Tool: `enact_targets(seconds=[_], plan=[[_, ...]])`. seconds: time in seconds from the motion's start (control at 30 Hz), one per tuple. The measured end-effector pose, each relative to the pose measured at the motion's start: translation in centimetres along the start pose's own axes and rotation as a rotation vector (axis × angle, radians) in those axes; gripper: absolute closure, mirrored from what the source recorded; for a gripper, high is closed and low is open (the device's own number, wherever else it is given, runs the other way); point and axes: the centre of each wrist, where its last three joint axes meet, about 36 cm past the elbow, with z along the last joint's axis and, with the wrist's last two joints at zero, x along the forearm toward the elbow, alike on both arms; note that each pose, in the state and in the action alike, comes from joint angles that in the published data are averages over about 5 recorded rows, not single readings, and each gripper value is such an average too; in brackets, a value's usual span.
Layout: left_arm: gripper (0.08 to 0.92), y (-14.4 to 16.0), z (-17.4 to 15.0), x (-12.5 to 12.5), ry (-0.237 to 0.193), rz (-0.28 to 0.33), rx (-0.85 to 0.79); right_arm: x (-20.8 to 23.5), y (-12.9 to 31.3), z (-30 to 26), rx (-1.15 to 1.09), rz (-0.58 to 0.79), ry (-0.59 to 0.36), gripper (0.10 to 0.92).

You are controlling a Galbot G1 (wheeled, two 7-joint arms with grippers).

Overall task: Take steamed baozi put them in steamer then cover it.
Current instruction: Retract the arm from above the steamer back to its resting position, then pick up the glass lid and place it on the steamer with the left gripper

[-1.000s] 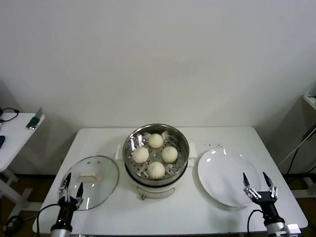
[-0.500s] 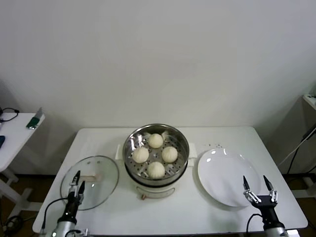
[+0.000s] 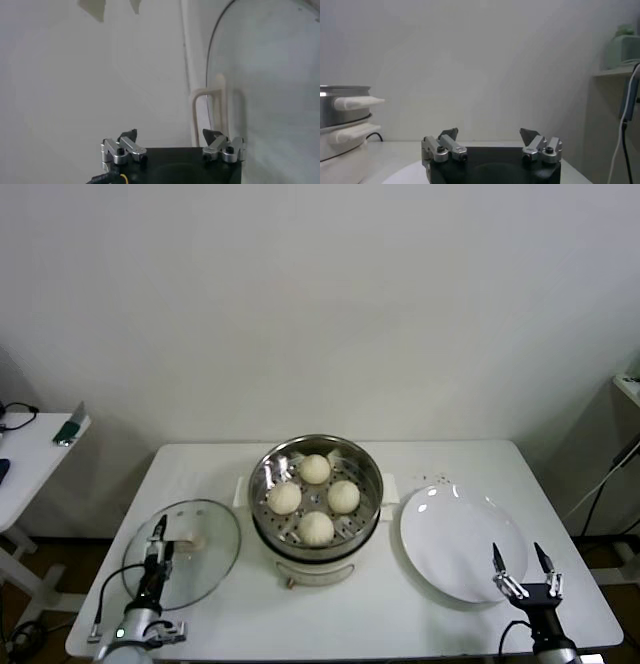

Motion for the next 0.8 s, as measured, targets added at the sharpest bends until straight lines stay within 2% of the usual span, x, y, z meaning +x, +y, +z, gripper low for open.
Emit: enact_targets(seconds=[0.1, 0.47, 0.8], plan=[[0.242, -0.2, 0.1, -0.3, 0.006, 0.012, 0.000, 0.0, 0.2, 0.1, 0.001, -0.002, 0.001, 0.200], [0.562, -0.9, 0.2, -0.8, 0.018, 0.045, 0.003, -0.2, 0.5, 0.1, 0.006, -0.005, -0.005, 0.200], [0.833, -0.9, 0.0, -0.8, 0.026, 0.045, 0.032, -0.4, 0.6, 0.4, 0.009, -0.002, -0.004, 0.200]])
